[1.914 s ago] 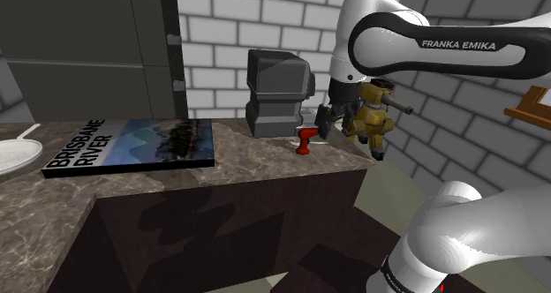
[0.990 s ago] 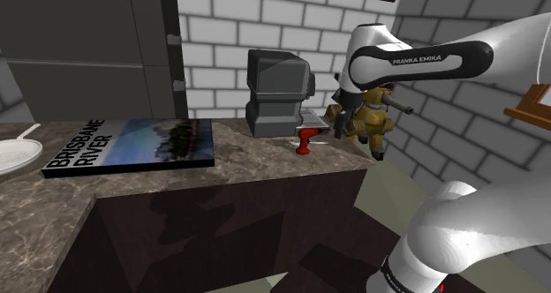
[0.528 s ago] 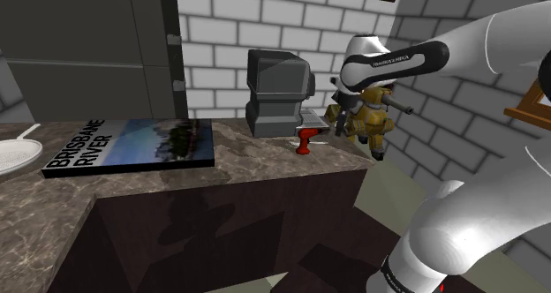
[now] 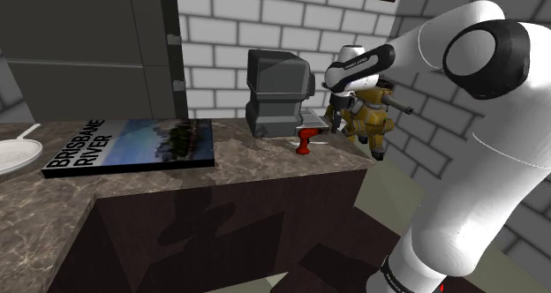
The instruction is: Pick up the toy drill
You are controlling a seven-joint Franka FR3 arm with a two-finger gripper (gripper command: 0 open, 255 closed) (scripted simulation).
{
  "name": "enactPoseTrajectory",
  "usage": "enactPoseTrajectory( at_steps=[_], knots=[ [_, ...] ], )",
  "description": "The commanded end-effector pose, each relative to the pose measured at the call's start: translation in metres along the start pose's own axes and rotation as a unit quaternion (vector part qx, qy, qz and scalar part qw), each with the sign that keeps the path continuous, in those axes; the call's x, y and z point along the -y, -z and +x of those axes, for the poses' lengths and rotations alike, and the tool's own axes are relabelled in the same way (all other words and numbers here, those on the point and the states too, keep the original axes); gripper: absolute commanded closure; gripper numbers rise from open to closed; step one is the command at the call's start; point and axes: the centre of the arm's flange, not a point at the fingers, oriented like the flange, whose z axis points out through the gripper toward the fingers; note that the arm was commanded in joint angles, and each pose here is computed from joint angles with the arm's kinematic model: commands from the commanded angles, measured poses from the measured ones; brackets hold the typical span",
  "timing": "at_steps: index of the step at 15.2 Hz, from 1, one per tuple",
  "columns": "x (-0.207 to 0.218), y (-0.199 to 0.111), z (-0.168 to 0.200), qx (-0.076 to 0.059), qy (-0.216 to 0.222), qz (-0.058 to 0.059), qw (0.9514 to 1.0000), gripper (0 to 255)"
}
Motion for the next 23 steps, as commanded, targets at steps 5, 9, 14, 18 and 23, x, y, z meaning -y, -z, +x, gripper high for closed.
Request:
enactPoseTrajectory(
  at_steps=[5, 9, 14, 18, 23],
  knots=[
    [-0.067, -0.037, 0.022, -0.004, 0.093, -0.001, 0.9957, 0],
    [-0.109, -0.062, 0.043, -0.006, 0.152, 0.0, 0.9883, 0],
    [-0.112, -0.086, 0.047, -0.006, 0.16, 0.0, 0.987, 0],
    [-0.109, -0.105, 0.048, -0.006, 0.16, 0.0, 0.987, 0],
    [-0.11, -0.105, 0.048, -0.006, 0.16, 0.0, 0.987, 255]
  ],
)
